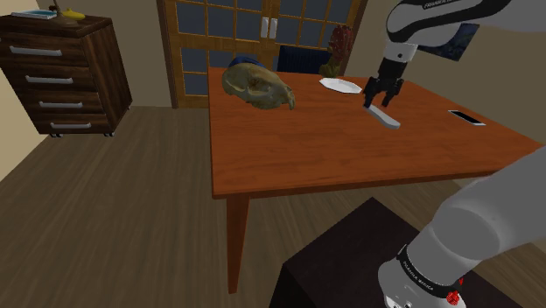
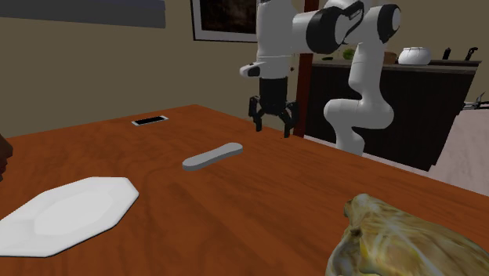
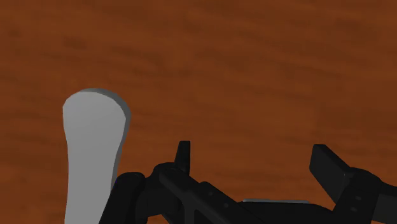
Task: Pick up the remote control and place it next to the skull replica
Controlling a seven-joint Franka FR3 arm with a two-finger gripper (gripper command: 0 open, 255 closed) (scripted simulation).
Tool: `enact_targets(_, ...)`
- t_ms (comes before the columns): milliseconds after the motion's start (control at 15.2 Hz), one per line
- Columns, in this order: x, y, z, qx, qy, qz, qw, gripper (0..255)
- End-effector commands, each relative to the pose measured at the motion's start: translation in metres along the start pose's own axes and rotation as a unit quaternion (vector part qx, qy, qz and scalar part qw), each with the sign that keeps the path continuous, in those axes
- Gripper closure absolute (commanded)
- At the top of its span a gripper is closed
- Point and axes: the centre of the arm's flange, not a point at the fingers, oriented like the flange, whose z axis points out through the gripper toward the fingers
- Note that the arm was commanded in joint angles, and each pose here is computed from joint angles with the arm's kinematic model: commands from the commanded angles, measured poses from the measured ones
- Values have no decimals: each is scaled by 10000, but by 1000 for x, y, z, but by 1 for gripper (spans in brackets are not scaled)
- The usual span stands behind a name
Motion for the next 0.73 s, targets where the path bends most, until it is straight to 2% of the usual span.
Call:
enact_targets(0,12,21,6,-6,15,68,10000,0)
enact_targets(660,68,136,31,-14,85,413,9991,0)
